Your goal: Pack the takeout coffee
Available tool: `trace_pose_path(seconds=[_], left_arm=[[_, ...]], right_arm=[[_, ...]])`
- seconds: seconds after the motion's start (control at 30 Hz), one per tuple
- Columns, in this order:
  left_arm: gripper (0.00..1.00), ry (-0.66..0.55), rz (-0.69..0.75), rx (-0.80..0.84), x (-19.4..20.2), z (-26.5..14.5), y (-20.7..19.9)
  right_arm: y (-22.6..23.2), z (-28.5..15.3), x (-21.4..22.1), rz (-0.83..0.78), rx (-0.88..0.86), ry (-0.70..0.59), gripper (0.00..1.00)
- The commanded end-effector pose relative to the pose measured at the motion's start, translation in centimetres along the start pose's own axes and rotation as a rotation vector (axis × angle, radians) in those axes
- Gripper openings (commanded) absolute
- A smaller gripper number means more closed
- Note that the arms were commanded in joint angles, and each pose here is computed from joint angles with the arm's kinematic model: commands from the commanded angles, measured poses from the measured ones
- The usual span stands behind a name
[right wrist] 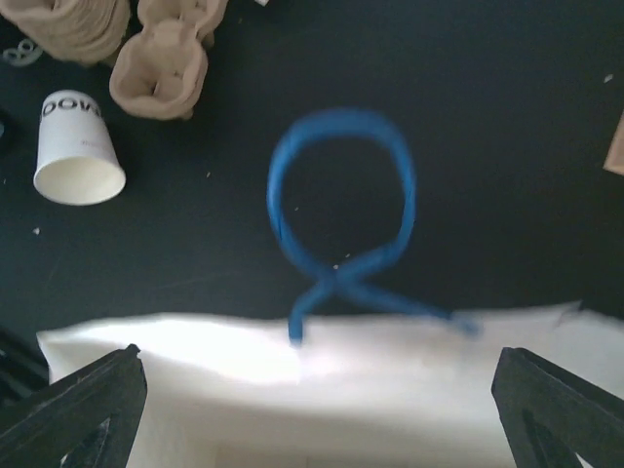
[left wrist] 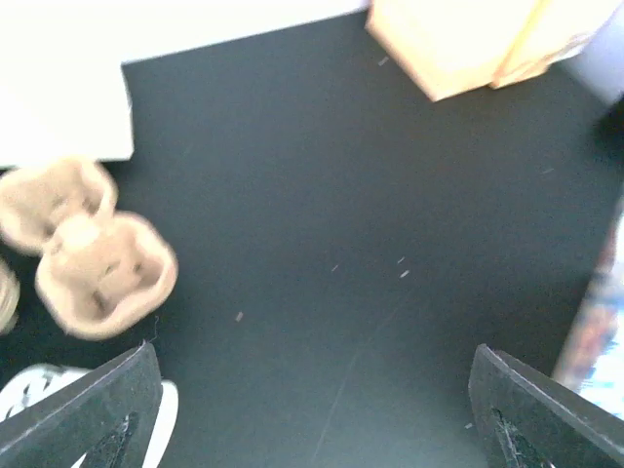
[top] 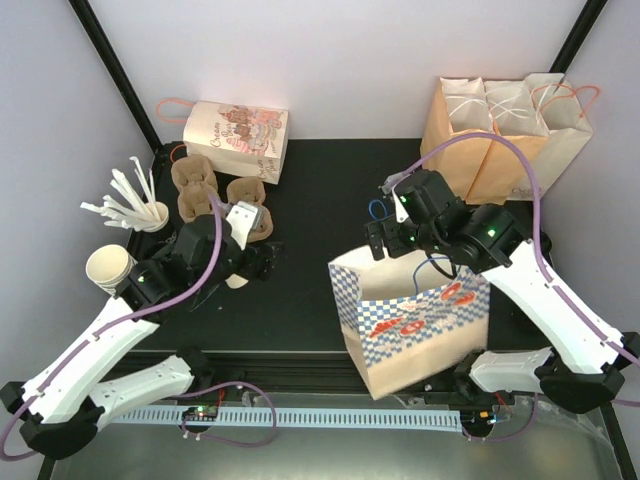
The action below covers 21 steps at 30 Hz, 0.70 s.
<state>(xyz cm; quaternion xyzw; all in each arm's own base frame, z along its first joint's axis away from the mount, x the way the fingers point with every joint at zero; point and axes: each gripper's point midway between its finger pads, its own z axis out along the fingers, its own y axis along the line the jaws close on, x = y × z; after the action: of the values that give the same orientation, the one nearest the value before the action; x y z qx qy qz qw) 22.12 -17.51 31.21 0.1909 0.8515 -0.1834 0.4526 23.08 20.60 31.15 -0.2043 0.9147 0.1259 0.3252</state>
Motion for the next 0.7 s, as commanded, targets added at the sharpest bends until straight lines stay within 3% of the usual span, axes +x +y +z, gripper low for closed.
trace_pose_path(seconds=[0.0,0.2,0.43,0.6,0.67], left_arm=[[0.89,0.059,-0.148,-0.251,4.2,1.4,4.8],[0.89,0.087,-0.185,-0.34,8.3,3.7,6.7],[0.9,0.107,-0.154,-0.283,8.6,5.1,5.6],[0.9,0.179,-0.099,-0.351,9.8,5.8,6.6],[0.9,0.225,-0.073,-0.225,9.6,6.2,4.3]], right_arm=[[-2.0,-2.2,-1.1,-0.01,0.111,-0.052,1.0],[-2.1,-2.4,-1.0,-0.009,0.108,-0.05,0.99],[-2.2,-2.6,-0.2,-0.006,0.097,-0.05,0.98],[-2.2,-2.4,0.5,-0.003,0.084,-0.054,0.98],[-2.2,-2.3,0.7,-0.001,0.086,-0.052,0.98]])
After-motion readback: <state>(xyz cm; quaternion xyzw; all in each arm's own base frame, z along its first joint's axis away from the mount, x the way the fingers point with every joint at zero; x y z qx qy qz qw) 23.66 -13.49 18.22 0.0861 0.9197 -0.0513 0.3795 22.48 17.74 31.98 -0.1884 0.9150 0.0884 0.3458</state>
